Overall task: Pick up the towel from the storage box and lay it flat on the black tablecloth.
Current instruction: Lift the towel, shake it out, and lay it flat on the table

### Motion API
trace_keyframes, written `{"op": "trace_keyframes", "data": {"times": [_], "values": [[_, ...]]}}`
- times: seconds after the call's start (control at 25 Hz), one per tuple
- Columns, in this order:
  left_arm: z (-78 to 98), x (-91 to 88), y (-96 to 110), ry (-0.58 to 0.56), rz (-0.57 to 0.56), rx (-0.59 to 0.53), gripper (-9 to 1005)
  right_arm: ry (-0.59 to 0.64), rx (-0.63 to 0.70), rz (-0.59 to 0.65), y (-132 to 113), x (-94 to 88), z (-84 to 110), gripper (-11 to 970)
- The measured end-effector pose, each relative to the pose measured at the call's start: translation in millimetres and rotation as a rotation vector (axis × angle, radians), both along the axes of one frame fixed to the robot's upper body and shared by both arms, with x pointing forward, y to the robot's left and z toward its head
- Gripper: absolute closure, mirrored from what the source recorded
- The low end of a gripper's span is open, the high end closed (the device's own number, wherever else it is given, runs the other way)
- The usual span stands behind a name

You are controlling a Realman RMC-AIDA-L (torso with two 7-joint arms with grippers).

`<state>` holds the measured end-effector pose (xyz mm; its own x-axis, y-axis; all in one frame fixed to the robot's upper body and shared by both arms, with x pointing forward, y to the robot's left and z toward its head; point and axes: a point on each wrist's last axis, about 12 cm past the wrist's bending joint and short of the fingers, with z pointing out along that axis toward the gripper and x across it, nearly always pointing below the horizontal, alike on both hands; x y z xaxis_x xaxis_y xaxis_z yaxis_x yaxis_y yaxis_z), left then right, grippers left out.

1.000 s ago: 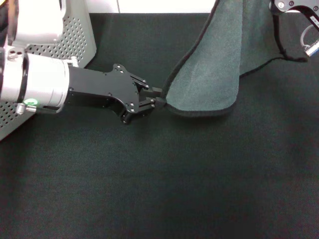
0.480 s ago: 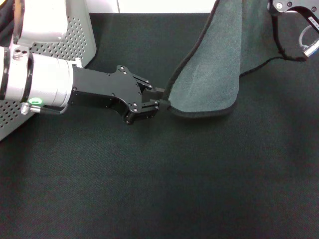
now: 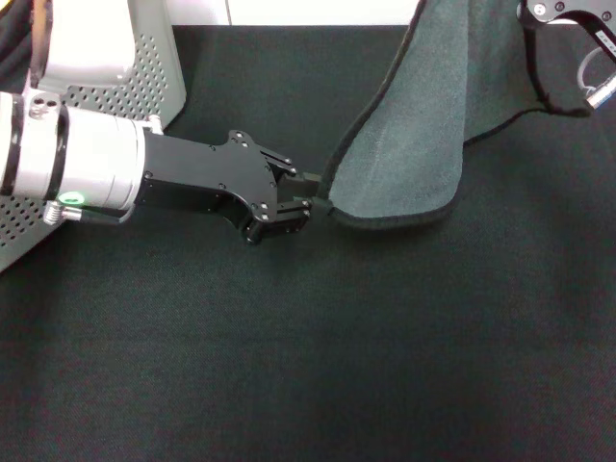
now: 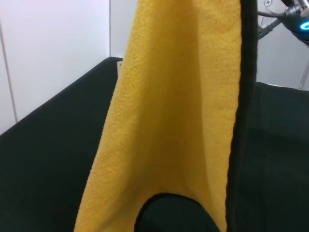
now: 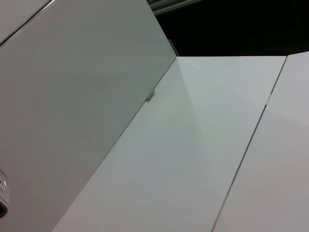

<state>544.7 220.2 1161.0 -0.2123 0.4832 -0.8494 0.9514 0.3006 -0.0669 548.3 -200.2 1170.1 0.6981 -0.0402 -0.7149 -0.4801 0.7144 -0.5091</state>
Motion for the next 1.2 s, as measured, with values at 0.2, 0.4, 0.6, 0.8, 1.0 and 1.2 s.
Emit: {"op": "trace_keyframes", "data": {"times": [0.2, 0.4, 0.6, 0.8, 1.0, 1.2], "values": [[-0.5, -1.3, -0.6, 0.007, -0.01, 0.0, 758, -0.001, 0.002, -0.001, 0.5, 0.0, 0.1, 903], [-3.9, 0.9, -4.4, 0.033, -0.019, -0.019, 761, 0.001, 0.002, -0.002, 0.7, -0.4, -0.7, 900], [-8.1, 3.6, -6.8, 0.059, -0.023, -0.028, 766, 0.001, 0.001, -0.001, 0.7, -0.9, -1.2, 898], [-8.8, 3.3, -7.9, 0.058, -0.031, -0.026, 773, -0.002, 0.005, 0.002, -0.2, -2.5, -1.6, 895], [-12.0, 2.8, -8.7, 0.074, -0.031, -0.041, 797, 0.004, 0.006, 0.002, -1.4, -3.2, -4.0, 893], [-8.9, 1.3, -8.3, 0.1, -0.048, -0.082, 891, 0.009, 0.013, 0.005, -3.1, -4.8, -6.5, 890]]}}
